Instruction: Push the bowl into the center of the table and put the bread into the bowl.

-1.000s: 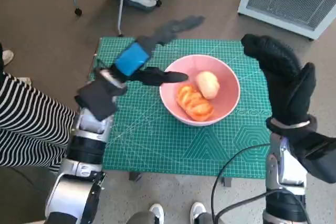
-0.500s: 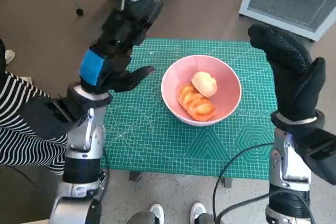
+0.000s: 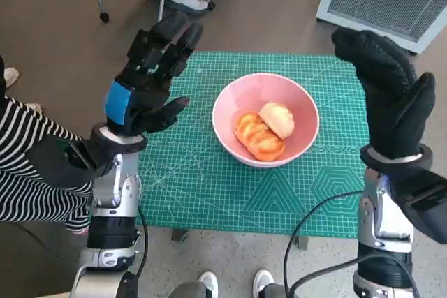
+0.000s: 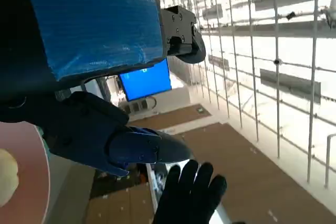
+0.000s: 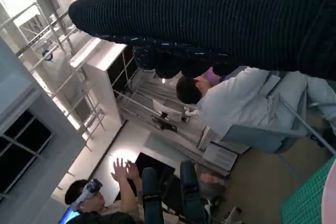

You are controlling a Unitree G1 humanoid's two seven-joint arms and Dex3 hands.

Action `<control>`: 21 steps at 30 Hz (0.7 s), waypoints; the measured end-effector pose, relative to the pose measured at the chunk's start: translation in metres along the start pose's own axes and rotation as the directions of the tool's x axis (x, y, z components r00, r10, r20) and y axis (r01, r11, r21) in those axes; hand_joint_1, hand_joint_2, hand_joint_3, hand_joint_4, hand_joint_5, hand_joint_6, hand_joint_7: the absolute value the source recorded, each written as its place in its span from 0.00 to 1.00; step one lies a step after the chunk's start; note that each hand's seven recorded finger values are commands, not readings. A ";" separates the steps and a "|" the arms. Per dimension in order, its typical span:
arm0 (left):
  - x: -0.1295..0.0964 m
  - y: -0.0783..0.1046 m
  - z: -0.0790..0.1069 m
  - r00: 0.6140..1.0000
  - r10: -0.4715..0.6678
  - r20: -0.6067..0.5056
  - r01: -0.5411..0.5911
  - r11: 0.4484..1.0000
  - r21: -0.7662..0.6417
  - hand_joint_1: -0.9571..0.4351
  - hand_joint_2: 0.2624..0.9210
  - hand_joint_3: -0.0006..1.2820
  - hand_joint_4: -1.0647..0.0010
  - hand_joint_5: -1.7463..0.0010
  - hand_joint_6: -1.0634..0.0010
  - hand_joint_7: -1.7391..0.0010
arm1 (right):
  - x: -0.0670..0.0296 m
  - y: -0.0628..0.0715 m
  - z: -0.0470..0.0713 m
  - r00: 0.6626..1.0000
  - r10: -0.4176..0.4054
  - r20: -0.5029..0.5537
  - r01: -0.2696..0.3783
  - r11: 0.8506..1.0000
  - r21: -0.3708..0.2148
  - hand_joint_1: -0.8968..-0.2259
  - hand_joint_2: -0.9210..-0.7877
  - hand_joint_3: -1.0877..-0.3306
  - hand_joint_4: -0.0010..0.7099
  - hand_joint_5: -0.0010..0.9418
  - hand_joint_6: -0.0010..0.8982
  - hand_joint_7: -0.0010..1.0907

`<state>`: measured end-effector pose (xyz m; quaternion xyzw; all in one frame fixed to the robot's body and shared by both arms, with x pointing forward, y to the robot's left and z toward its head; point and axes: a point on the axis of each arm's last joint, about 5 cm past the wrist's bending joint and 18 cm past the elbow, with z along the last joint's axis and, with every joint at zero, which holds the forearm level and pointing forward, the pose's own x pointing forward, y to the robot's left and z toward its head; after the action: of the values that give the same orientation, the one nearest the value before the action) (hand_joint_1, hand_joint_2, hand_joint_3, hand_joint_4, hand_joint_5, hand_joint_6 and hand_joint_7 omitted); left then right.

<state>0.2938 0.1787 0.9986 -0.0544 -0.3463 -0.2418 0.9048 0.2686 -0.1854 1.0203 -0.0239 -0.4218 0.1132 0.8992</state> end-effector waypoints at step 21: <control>0.006 -0.007 0.004 1.000 -0.017 -0.001 0.017 0.999 -0.046 0.22 1.00 0.26 0.83 1.00 1.00 0.68 | -0.0002 0.001 0.005 1.000 -0.015 -0.008 0.015 0.999 -0.031 0.20 0.00 0.39 0.29 0.01 0.03 0.56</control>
<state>0.2923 0.1711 1.0051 -0.0722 -0.3405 -0.2575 0.9014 0.2641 -0.1850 1.0236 -0.0349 -0.4202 0.0998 0.9013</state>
